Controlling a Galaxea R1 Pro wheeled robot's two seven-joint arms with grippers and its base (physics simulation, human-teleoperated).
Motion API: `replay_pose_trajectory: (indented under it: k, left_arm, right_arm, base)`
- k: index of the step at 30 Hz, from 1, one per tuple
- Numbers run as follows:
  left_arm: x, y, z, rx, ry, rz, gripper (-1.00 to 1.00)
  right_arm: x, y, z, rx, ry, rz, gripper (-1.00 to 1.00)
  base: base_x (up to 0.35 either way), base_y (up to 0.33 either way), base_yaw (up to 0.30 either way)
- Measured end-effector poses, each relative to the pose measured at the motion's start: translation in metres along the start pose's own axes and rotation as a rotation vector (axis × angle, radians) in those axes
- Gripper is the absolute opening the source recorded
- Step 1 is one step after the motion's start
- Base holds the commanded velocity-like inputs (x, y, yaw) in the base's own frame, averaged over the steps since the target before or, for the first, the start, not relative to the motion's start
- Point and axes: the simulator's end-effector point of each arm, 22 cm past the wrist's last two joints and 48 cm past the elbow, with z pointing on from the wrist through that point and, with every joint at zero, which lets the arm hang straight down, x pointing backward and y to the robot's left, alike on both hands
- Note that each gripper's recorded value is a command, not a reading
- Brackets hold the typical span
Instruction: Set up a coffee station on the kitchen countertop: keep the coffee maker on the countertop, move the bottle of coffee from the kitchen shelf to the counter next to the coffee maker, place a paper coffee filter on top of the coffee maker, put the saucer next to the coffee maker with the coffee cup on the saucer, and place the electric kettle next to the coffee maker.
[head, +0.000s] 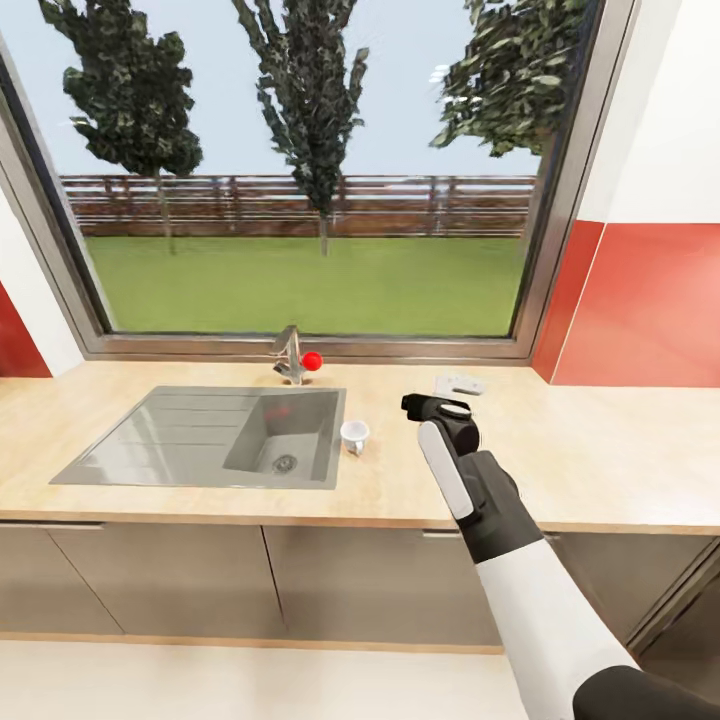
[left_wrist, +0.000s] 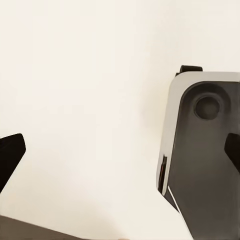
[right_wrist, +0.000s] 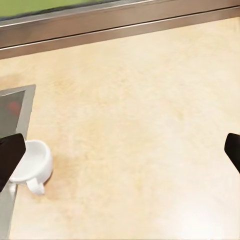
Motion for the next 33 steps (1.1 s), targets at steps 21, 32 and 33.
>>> replay_pose_trajectory:
  k: [21,32,33]
  left_arm:
    - [0.001,-0.001,0.000,0.002,0.001,-0.001,1.00]
    - [0.002,-0.001,0.000,0.003,0.002,0.000,1.00]
    - [0.001,-0.001,0.000,0.003,0.002,0.000,1.00]
  right_arm:
    - [0.034,0.010,0.010,0.003,0.063,-0.071,1.00]
    - [0.060,0.006,0.019,0.019,0.120,-0.102,1.00]
    - [0.061,0.006,0.020,0.020,0.122,-0.102,1.00]
  base:
    - [0.111,0.118,0.000]
    - [0.083,0.160,0.000]
    - [0.007,0.014,0.000]
